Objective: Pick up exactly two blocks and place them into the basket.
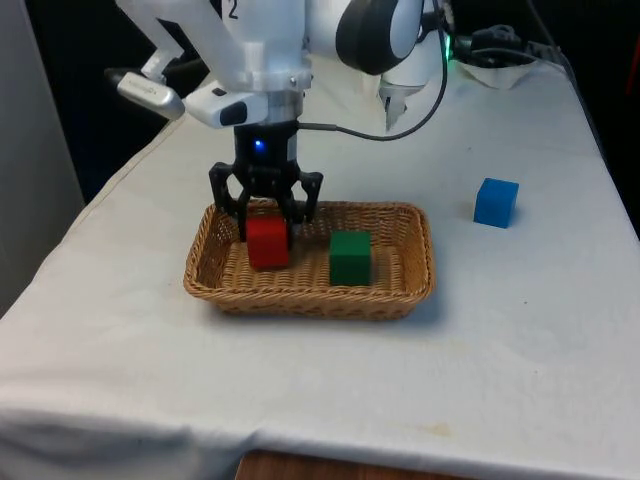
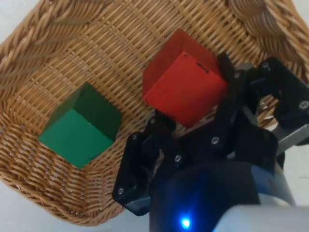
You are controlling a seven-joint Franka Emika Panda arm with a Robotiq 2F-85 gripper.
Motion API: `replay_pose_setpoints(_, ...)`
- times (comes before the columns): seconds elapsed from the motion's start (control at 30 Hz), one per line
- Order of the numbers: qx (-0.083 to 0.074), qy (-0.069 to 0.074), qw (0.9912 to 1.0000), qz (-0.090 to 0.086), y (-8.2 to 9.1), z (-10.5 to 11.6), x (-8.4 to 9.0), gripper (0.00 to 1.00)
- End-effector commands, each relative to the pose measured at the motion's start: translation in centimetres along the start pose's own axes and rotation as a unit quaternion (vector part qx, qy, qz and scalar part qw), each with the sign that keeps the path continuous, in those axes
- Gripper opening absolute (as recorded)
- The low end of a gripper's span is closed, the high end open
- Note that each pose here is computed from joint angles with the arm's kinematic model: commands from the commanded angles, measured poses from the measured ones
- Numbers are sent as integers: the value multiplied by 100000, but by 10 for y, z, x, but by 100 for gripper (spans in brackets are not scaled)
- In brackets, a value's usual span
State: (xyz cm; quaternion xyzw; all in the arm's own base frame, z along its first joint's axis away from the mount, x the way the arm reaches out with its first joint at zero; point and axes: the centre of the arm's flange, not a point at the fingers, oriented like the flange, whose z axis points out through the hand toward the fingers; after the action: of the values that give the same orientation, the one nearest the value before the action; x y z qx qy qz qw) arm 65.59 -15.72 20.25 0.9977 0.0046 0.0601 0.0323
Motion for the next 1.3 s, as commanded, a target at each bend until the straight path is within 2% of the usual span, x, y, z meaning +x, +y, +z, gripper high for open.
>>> replay_pose_setpoints(0.0, 0, 0, 100000, 0, 0, 0, 0, 16)
replay_pose_setpoints(0.03, 551, 17, 99998, -46, 1, -1, 0, 16)
replay_pose_setpoints(0.1, 574, -117, 99998, 23, 2, -1, -1, 17)
replay_pose_setpoints(0.13, 603, -147, 99998, 42, 3, 0, -1, 32)
replay_pose_setpoints(0.23, 612, -181, 99998, 77, 3, 0, -1, 60)
replay_pose_setpoints(0.27, 121, -307, 99999, 37, 2, 0, -1, 70)
replay_pose_setpoints(0.3, 594, -183, 99998, 57, 3, 1, -1, 70)
replay_pose_setpoints(0.4, 609, -214, 99998, 42, 3, 1, -1, 97)
replay_pose_setpoints(0.43, 609, -214, 99998, 42, 3, 1, -1, 100)
replay_pose_setpoints(0.6, 603, -217, 99998, 92, 4, 1, -1, 100)
replay_pose_setpoints(0.63, 149, -329, 99999, 161, 3, 1, -2, 100)
replay_pose_setpoints(0.67, 603, -217, 99998, 92, 4, 1, -1, 100)
replay_pose_setpoints(0.9, 815, -38, 99996, -402, 1, -26, -3, 100)
replay_pose_setpoints(0.93, 1023, 85, 99994, -273, 1, -22, -2, 100)
replay_pose_setpoints(1.0, 952, 50, 99993, -668, -2, -36, -6, 100)
replay_pose_setpoints(1.13, 1136, 57, 99987, -1163, -7, -50, -9, 100)
replay_pose_setpoints(1.17, 1511, 465, 99981, -1183, -6, -48, -8, 100)
replay_pose_setpoints(1.27, 1230, -209, 99980, -1559, -16, -62, -10, 100)
